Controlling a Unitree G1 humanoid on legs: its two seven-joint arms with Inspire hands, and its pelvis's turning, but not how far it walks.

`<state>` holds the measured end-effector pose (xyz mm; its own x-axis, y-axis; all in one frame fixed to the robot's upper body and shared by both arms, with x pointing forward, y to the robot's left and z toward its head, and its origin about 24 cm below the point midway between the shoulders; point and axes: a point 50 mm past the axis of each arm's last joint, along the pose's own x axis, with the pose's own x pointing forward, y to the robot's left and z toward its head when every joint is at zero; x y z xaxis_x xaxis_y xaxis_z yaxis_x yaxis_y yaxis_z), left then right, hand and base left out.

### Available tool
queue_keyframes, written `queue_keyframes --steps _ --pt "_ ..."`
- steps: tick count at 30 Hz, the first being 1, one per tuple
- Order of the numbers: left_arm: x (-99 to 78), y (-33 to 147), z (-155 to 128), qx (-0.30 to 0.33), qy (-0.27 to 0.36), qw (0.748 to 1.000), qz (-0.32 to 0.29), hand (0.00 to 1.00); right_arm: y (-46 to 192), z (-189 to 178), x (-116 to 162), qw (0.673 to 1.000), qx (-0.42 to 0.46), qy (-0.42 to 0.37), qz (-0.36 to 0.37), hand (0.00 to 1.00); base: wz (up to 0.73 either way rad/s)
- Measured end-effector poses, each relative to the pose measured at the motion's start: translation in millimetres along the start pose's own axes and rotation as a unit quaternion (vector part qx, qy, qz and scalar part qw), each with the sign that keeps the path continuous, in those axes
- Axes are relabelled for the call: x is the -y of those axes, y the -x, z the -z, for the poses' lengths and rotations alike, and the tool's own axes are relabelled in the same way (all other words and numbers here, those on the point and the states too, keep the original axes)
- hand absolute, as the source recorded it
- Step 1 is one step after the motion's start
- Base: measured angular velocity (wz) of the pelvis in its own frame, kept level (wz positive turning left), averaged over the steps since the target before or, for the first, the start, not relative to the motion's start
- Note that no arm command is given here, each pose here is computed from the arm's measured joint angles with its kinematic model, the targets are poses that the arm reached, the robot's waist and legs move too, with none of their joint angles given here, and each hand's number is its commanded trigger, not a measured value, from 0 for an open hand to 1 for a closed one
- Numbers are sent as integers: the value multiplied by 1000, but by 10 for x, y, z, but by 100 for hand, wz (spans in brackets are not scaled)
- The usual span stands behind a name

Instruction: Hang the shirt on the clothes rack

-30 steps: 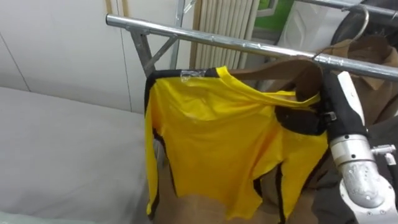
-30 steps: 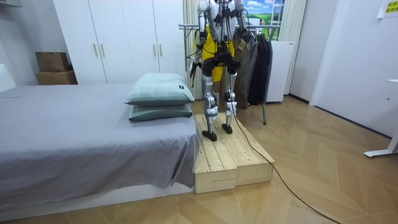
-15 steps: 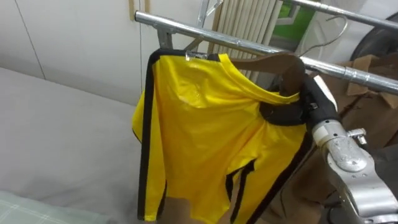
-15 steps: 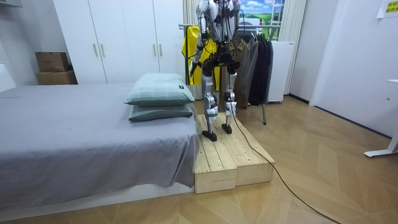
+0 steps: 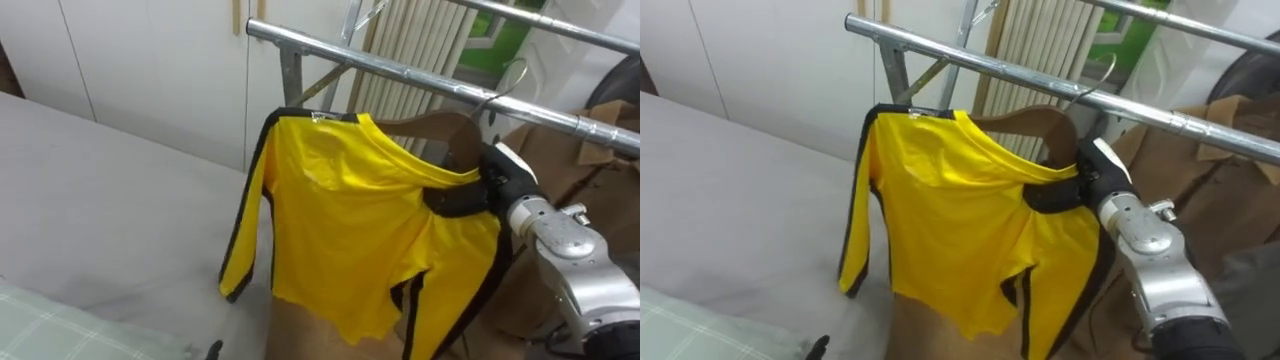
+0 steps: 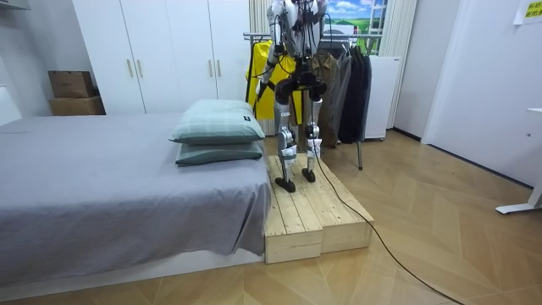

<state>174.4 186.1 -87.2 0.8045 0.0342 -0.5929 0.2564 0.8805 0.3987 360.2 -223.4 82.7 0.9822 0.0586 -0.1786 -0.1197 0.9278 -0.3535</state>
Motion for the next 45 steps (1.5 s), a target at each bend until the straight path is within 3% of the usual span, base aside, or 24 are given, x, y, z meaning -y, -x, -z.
queue_keyframes --steps 19,45 --pt "-35 -14 -60 15 5 1000 7 0 77 611 -36 992 -121 -32 -3 100 0" --pt "-70 -10 -95 25 -13 1000 -9 0 102 720 -49 990 -126 -53 39 100 1"
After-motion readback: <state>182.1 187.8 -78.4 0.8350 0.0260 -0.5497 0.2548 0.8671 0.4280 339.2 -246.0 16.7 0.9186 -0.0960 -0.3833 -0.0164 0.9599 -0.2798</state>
